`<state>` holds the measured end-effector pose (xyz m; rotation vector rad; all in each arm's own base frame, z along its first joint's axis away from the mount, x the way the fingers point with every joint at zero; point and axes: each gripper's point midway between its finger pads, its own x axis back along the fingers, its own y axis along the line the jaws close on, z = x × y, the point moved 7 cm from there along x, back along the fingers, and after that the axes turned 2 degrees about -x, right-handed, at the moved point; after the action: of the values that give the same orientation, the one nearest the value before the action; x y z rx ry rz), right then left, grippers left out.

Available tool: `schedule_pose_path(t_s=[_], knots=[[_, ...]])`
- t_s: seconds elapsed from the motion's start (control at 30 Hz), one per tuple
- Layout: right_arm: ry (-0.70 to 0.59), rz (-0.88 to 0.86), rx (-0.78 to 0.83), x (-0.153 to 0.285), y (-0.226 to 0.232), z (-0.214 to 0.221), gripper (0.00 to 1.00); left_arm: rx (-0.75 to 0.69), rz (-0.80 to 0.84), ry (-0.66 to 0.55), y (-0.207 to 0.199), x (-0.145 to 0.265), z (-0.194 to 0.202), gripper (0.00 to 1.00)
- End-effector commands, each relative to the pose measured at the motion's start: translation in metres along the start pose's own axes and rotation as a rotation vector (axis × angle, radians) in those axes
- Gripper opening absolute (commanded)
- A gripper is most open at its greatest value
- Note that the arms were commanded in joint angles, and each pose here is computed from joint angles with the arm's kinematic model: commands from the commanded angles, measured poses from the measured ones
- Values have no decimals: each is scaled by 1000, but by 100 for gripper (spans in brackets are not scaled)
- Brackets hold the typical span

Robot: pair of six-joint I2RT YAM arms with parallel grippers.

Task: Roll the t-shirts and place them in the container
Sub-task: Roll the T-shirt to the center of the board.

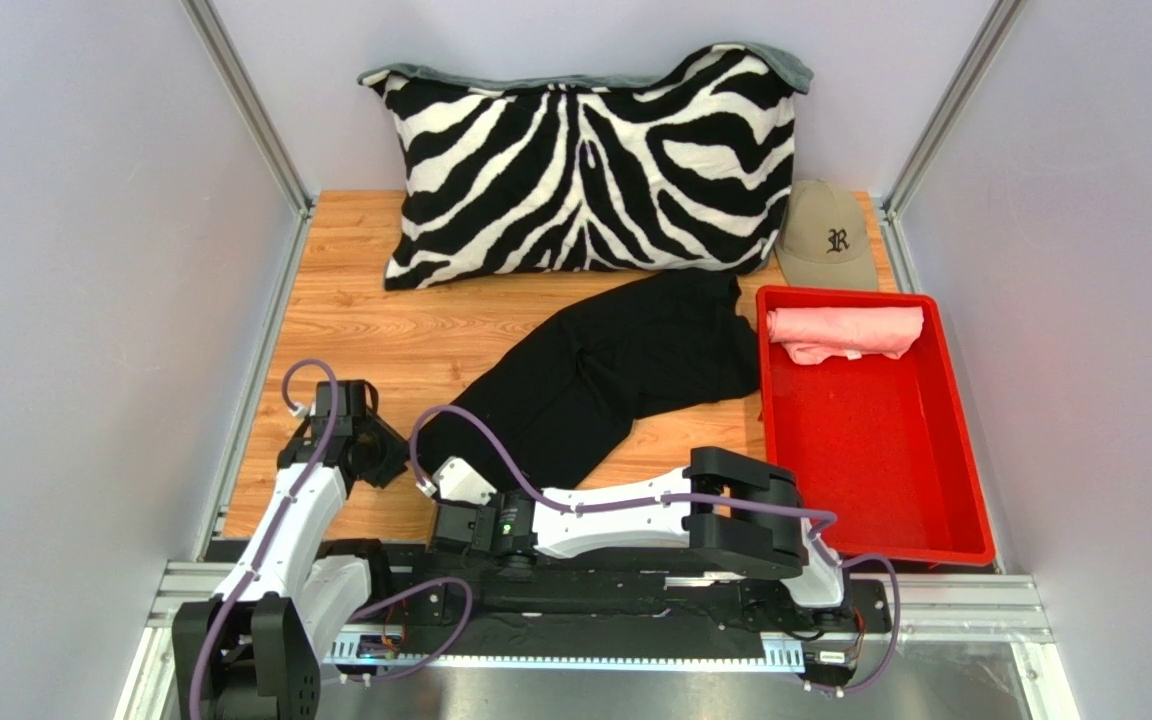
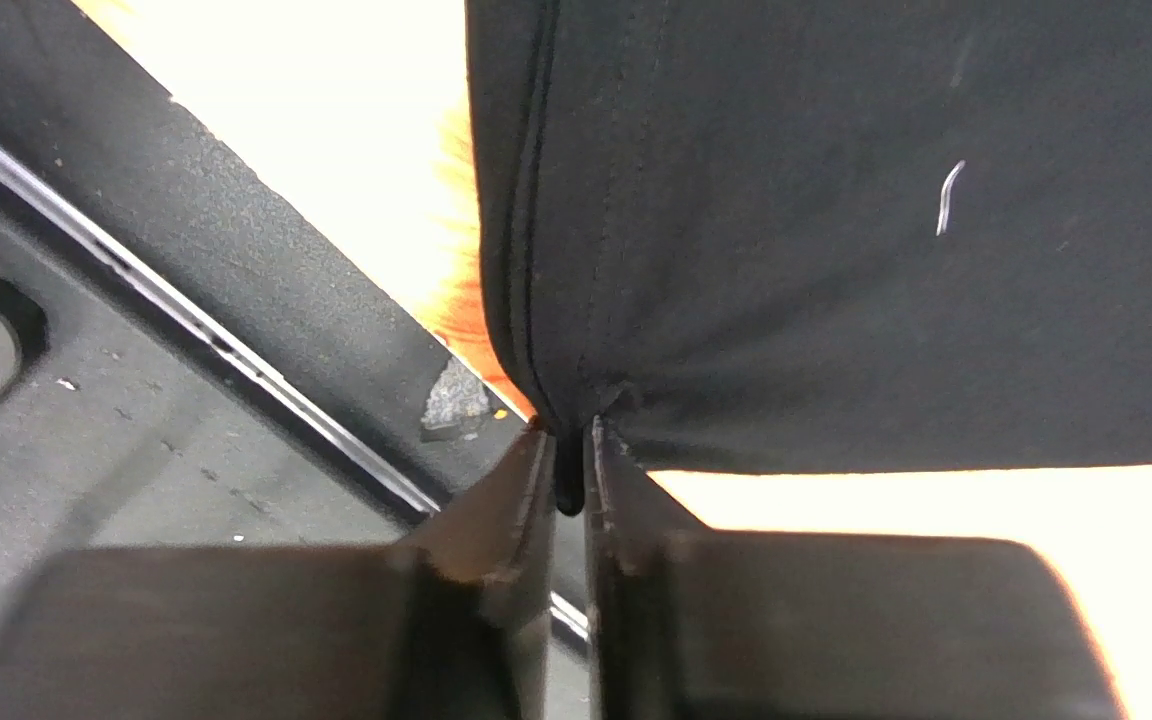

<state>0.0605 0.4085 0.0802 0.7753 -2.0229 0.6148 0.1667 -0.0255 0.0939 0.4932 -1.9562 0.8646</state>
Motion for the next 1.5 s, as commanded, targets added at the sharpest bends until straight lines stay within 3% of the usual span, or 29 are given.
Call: schedule_pose_path(t_s=[0.0,0.07,0.97,1.33,1.47], knots=[[-52,-22,10,15,-4,-20,4,-6,28,-23,-5,-4,-5,40],[-54,-60,9,21,-5,-25,0,-8,44,-26,-7,-6,-6,41],[-55,-235,-97,55,-42,-52,0,44,119,-40,-11,-19,-1,45],[-65,-248,-129,59,-52,-60,0,24,82,-56,-9,-21,1,37],[-62,-254,-141,57,-52,-60,0,14,71,-55,-11,-21,0,24]])
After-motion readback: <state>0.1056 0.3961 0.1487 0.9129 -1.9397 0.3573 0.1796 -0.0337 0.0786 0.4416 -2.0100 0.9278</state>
